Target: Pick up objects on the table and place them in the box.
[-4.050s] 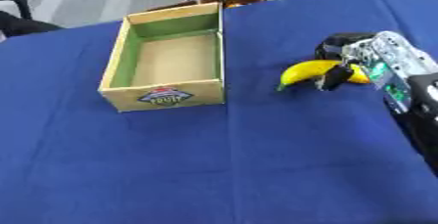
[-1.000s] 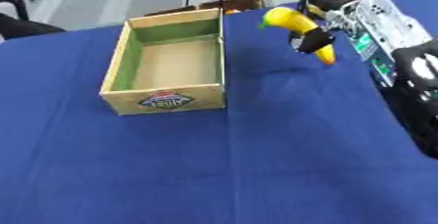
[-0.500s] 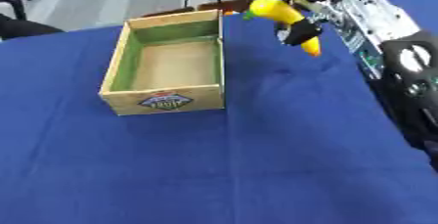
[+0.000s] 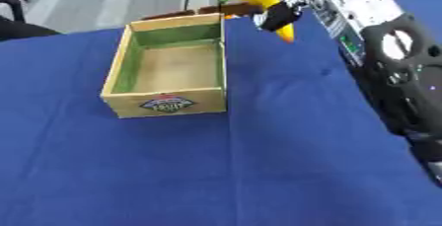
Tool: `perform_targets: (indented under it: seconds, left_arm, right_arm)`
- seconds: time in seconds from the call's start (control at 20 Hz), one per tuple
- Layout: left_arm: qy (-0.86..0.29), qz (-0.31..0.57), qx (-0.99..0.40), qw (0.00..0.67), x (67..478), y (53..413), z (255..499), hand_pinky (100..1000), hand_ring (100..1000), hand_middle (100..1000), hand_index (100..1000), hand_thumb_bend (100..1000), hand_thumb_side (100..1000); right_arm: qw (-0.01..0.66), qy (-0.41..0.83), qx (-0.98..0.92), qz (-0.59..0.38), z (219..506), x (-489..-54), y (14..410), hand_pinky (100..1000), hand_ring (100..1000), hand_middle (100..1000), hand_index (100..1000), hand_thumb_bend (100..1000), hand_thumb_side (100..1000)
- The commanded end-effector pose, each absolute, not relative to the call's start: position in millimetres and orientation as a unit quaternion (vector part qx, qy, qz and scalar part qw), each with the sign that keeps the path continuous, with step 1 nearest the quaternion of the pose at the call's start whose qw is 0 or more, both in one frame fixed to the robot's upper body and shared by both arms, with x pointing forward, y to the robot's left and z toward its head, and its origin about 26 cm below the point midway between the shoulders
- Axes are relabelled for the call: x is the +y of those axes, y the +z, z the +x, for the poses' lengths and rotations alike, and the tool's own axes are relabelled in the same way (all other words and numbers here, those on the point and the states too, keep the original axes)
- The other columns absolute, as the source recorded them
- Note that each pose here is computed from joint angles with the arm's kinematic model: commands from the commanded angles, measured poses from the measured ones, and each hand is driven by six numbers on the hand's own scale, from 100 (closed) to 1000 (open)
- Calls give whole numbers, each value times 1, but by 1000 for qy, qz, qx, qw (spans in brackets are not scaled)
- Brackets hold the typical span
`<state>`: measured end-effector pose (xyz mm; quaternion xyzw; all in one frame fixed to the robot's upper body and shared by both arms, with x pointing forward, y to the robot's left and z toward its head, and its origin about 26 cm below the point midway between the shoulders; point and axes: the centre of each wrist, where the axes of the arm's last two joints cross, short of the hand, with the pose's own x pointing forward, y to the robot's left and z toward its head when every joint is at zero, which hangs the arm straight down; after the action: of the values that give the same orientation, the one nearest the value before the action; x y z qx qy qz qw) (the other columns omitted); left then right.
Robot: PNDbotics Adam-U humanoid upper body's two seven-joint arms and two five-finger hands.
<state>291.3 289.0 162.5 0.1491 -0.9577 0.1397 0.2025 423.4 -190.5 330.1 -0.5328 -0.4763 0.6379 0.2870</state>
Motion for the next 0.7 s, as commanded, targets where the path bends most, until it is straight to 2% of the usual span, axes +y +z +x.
perform_targets:
  seconds: [0.05,0.7]
  left_arm:
    - [127,149,-963,186,292,174,290,346,680,714,755,100,836]
    - [125,145,-964,184,291,176,290,348,680,713,755,100,835]
  right_arm:
    - [256,628,-491,-546,415,-178,350,646,788,650,671,100,625]
    - [205,625,-529,-536,409,-125,364,637,778,639,664,100,644]
